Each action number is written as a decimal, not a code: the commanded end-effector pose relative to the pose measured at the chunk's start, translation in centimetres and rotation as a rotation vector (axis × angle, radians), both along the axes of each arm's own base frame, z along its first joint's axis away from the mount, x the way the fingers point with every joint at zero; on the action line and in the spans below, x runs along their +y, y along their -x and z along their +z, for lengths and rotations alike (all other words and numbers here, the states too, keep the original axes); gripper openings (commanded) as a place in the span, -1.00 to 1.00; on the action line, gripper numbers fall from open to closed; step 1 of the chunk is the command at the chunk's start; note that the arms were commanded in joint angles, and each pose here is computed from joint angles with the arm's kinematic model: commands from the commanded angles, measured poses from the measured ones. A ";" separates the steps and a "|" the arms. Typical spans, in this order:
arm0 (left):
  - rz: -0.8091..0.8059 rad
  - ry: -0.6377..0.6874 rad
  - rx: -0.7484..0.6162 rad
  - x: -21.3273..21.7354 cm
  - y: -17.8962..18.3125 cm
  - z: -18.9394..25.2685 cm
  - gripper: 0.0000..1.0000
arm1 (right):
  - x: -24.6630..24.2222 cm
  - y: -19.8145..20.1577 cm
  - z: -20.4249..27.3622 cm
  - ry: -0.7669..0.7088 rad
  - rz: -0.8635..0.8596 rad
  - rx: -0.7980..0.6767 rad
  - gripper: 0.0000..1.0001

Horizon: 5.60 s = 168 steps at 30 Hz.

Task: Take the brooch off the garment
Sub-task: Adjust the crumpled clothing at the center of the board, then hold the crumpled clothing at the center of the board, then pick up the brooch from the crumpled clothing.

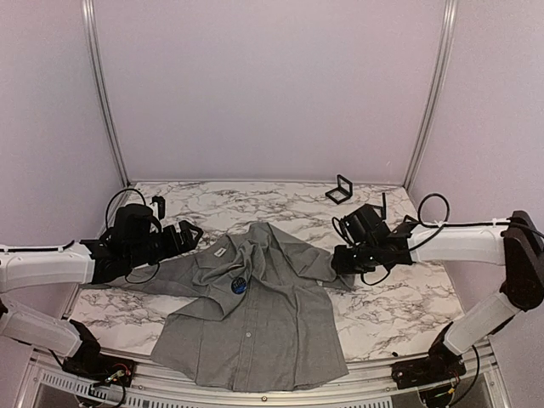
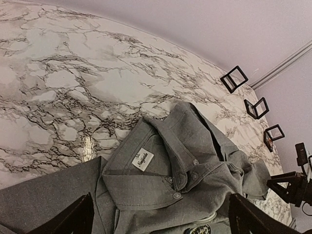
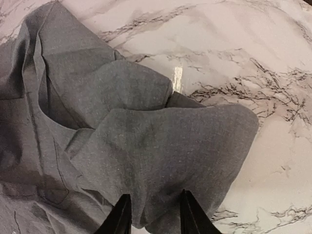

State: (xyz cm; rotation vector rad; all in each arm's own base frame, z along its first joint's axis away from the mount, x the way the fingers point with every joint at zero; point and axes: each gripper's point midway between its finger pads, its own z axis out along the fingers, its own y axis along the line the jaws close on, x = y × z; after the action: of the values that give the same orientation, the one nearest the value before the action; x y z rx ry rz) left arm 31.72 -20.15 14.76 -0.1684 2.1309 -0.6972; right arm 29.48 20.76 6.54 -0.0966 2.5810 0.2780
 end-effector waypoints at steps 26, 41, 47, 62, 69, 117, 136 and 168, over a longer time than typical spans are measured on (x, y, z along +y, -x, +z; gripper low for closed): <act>0.317 0.091 0.205 6.5 4.0 -3.4 0.97 | 29.7 0.0 7.9 0.094 1.135 -0.366 0.08; 0.411 0.101 0.136 9.4 4.1 -0.9 0.98 | 31.4 0.0 0.7 0.235 1.161 -0.210 -0.19; 0.395 0.111 0.139 9.0 3.9 -1.0 0.98 | 31.3 -0.6 -0.1 0.254 1.131 -0.199 -0.57; 0.165 0.173 0.136 4.1 2.4 0.2 0.98 | 31.2 -7.3 6.5 -0.147 0.722 -0.166 -1.00; 0.059 0.220 0.149 1.2 1.4 0.6 0.97 | 31.9 -8.7 8.5 -0.322 0.547 -0.150 -1.00; 0.002 0.458 0.400 -4.6 2.7 -5.9 0.38 | 27.8 -1.2 2.8 0.043 1.027 -0.204 -0.59; 0.042 0.542 0.476 -6.2 3.0 -8.1 -0.18 | 28.8 -0.9 3.2 -0.057 0.955 -0.178 -1.00; 0.040 0.597 0.490 -8.0 2.1 -7.7 -0.35 | 28.5 -1.2 3.6 -0.043 0.938 -0.187 -1.00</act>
State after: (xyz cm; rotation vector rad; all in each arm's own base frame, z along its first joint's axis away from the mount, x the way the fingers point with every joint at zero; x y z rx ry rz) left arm 29.33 -27.74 5.66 -0.7897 2.3224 -1.3375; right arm 30.67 48.92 9.95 -1.2637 2.1738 0.6141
